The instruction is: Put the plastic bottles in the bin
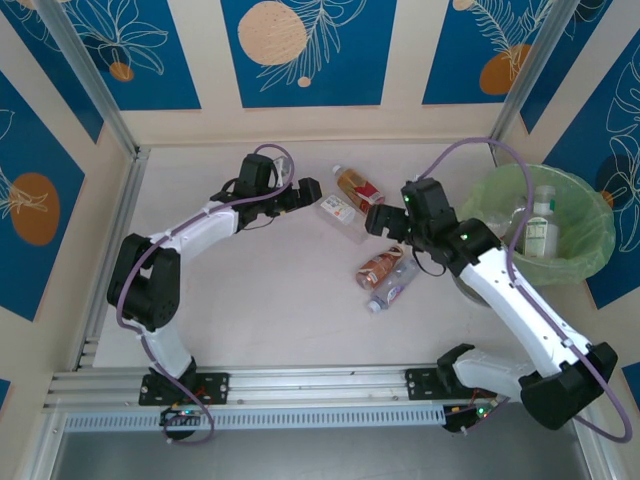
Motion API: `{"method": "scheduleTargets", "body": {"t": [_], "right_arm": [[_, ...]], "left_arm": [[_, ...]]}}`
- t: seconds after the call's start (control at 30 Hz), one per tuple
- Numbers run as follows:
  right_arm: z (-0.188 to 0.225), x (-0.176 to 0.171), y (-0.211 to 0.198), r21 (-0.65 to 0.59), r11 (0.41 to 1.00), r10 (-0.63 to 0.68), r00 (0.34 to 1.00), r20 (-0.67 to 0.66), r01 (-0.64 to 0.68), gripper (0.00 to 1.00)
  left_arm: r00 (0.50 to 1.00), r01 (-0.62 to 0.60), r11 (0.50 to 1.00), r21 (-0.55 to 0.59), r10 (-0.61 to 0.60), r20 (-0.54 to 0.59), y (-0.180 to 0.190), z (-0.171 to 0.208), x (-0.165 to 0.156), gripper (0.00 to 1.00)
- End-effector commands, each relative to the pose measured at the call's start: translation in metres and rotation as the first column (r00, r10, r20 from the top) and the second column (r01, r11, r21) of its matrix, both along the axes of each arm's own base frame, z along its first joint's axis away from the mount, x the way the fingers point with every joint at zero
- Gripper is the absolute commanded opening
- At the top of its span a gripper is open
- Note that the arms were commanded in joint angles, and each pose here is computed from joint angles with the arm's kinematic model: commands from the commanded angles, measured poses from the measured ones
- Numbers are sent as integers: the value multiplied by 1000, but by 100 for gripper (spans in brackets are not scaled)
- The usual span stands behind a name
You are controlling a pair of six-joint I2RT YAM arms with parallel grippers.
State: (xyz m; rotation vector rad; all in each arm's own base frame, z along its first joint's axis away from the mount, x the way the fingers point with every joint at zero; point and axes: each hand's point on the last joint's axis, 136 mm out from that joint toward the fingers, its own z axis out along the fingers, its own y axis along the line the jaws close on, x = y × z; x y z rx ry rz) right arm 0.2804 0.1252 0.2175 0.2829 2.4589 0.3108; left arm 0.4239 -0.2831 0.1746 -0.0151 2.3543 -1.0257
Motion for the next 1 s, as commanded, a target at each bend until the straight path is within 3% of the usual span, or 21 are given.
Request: {"method": "scheduleTargets", "body": {"t": [0.0, 0.4, 0.8, 0.97], "right_arm": [[-29, -16, -9, 25, 990, -138, 986, -98, 141, 100], [-110, -62, -16, 40, 931, -337, 896, -290, 363, 98], [-142, -66, -35, -19, 842, -513, 790, -334, 539, 87], [-153, -57, -28, 0, 844, -503, 792, -345, 536, 80]], "left_arm": [[1000, 14, 1000, 4, -14, 5, -4, -1, -1, 100], [996, 77, 997, -1, -77, 49, -7, 5, -13, 100], [995, 91, 996, -17, -90, 31, -13, 3, -11, 100], [996, 85, 996, -5, -85, 32, -11, 2, -10, 100]]}}
